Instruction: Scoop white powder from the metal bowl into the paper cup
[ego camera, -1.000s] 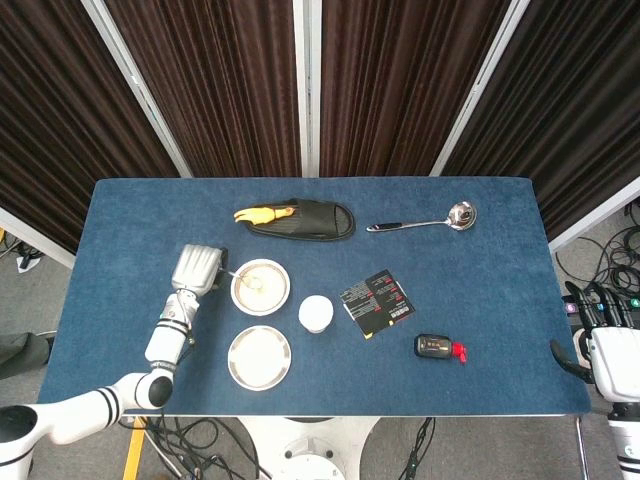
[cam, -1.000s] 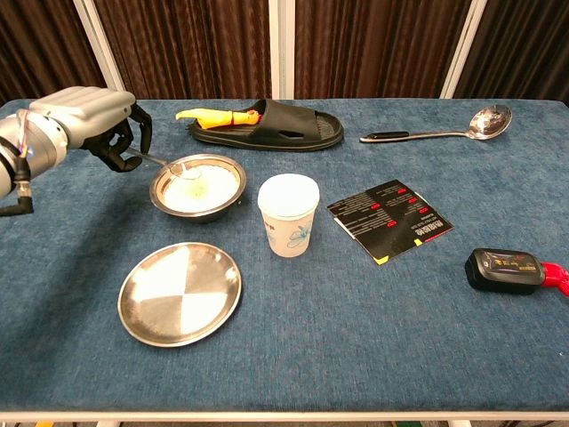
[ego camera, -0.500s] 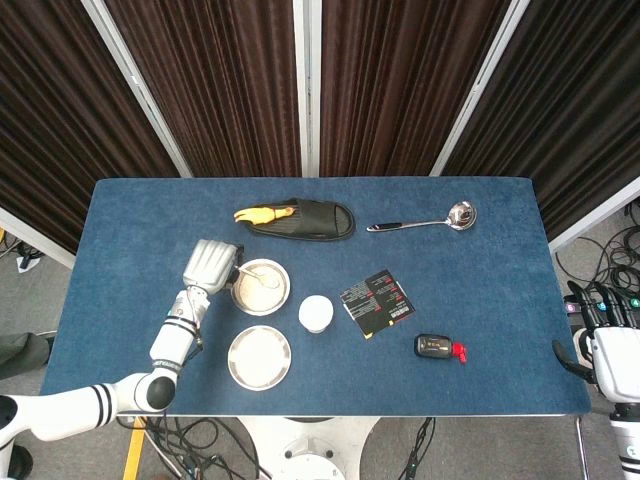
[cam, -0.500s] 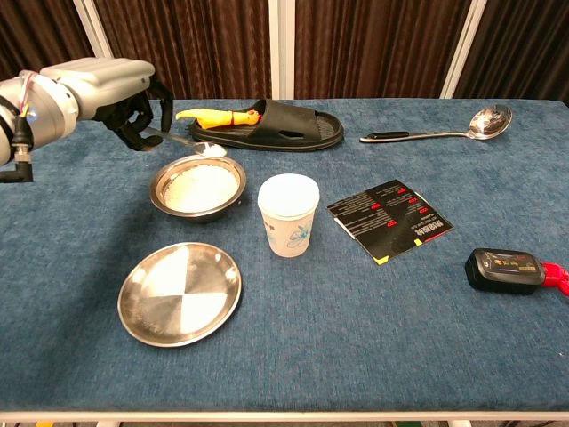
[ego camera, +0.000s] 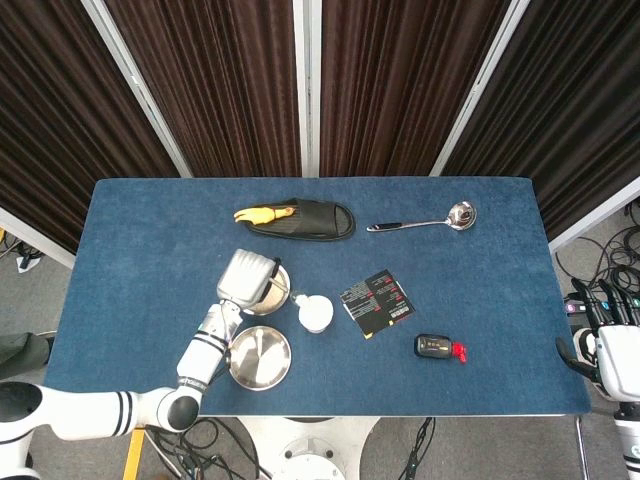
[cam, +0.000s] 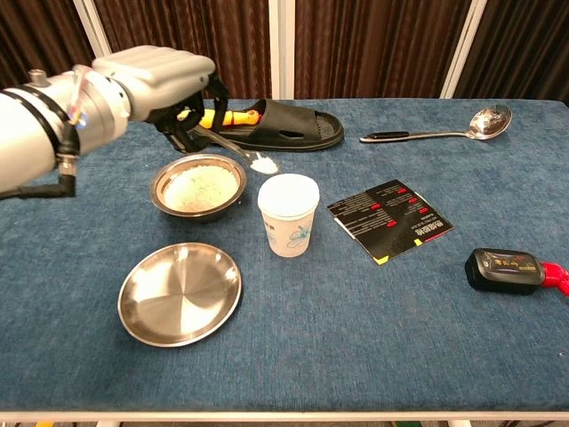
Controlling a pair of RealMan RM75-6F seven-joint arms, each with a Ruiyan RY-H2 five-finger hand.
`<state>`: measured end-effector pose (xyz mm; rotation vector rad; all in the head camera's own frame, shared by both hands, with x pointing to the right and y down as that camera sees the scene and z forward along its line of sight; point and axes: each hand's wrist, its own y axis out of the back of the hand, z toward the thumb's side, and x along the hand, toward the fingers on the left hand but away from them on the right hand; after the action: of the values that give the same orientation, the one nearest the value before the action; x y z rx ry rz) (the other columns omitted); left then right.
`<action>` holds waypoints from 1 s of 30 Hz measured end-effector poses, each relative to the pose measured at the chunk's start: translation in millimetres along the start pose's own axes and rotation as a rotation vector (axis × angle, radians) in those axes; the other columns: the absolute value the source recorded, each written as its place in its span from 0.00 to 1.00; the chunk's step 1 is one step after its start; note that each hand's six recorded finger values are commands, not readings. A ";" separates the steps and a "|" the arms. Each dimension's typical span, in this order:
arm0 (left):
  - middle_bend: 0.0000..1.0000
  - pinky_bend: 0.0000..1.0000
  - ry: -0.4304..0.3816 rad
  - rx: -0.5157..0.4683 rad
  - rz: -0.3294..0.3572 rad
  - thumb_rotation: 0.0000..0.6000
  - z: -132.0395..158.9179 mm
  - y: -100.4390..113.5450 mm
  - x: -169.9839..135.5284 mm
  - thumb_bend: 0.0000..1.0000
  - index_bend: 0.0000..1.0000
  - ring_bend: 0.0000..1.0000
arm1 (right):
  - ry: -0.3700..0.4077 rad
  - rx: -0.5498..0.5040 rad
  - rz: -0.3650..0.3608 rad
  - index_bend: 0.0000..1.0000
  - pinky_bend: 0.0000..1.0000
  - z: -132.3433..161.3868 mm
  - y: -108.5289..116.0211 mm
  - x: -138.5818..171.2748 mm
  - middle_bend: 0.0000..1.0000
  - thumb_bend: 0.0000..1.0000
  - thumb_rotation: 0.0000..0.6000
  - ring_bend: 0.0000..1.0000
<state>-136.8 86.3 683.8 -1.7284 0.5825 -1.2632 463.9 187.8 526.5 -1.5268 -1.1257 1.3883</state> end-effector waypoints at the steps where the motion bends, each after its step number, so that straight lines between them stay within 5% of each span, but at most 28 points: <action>1: 0.92 1.00 -0.005 0.013 0.003 1.00 3.9 -0.7 -0.2 0.47 0.62 0.89 | -0.001 0.000 -0.001 0.07 0.08 -0.4 0.3 0.4 0.25 0.22 1.00 0.00; 8: 0.92 1.00 -0.013 0.149 0.057 1.00 19.7 -4.9 -0.6 0.47 0.62 0.89 | -0.006 -0.004 -0.004 0.07 0.08 -3.4 1.2 3.1 0.25 0.22 1.00 0.00; 30: 0.92 1.00 -0.161 0.778 0.428 1.00 48.5 -6.8 -17.0 0.47 0.62 0.89 | -0.004 -0.012 -0.002 0.07 0.08 -3.3 0.5 3.7 0.25 0.22 1.00 0.00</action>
<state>-99.3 121.4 677.0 -0.9725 0.2796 -0.8640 467.3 191.3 525.2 -1.5310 -1.1399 1.3860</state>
